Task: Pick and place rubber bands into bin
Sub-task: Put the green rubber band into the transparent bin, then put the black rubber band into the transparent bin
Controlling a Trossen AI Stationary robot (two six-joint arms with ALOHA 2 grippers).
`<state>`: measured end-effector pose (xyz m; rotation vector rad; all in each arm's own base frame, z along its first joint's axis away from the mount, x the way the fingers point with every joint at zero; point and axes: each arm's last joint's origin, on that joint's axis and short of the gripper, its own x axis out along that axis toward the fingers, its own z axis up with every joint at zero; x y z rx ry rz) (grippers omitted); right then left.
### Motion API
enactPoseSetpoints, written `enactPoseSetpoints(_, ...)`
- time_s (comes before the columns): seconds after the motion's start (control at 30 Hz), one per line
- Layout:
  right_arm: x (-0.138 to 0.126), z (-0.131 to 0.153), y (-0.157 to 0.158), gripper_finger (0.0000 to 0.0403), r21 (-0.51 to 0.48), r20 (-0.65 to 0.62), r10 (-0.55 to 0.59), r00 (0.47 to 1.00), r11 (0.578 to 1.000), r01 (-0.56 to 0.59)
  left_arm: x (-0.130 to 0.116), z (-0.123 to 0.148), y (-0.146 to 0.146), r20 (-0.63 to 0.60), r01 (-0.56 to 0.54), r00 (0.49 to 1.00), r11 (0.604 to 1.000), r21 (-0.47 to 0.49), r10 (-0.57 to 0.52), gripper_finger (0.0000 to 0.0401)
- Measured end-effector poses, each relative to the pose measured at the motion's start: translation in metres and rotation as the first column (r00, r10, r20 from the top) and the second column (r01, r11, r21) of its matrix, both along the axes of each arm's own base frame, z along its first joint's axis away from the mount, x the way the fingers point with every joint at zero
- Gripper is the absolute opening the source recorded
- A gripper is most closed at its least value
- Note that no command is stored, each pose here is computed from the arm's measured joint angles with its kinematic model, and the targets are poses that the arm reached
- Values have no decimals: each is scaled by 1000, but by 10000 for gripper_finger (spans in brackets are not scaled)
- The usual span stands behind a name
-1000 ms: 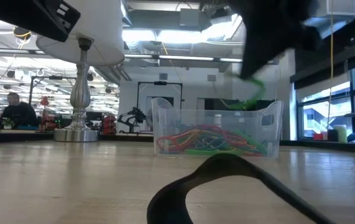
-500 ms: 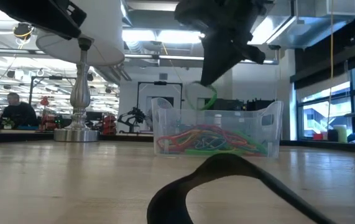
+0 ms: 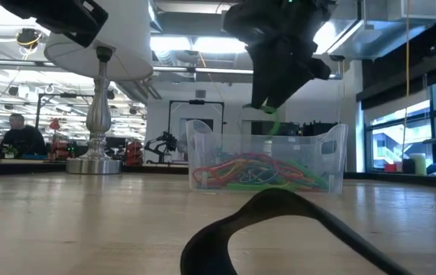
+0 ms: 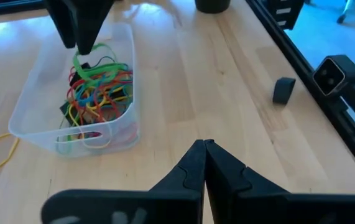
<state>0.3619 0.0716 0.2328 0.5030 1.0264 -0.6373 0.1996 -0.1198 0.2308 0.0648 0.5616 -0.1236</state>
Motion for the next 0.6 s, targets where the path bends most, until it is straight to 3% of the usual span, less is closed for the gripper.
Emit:
enactPoseSetpoints(0.13,-3,-1,3,163,-22,-40,53,998,998,-54,11,0,-5,-14,-7,1000,1000,12,7,2)
enactPoseSetpoints(0.37,-24,-6,-2,163,-67,-278,74,958,993,-96,45,-6,-18,-64,-44,997,999,31,46,3)
enactPoseSetpoints(0.5,-14,-6,5,161,-71,-223,260,939,957,-282,67,-9,-25,-78,-78,994,997,16,79,3)
enactPoseSetpoints(0.6,-14,-5,3,161,-154,-227,237,945,949,-275,82,-10,-32,-84,-102,991,995,-4,101,3)
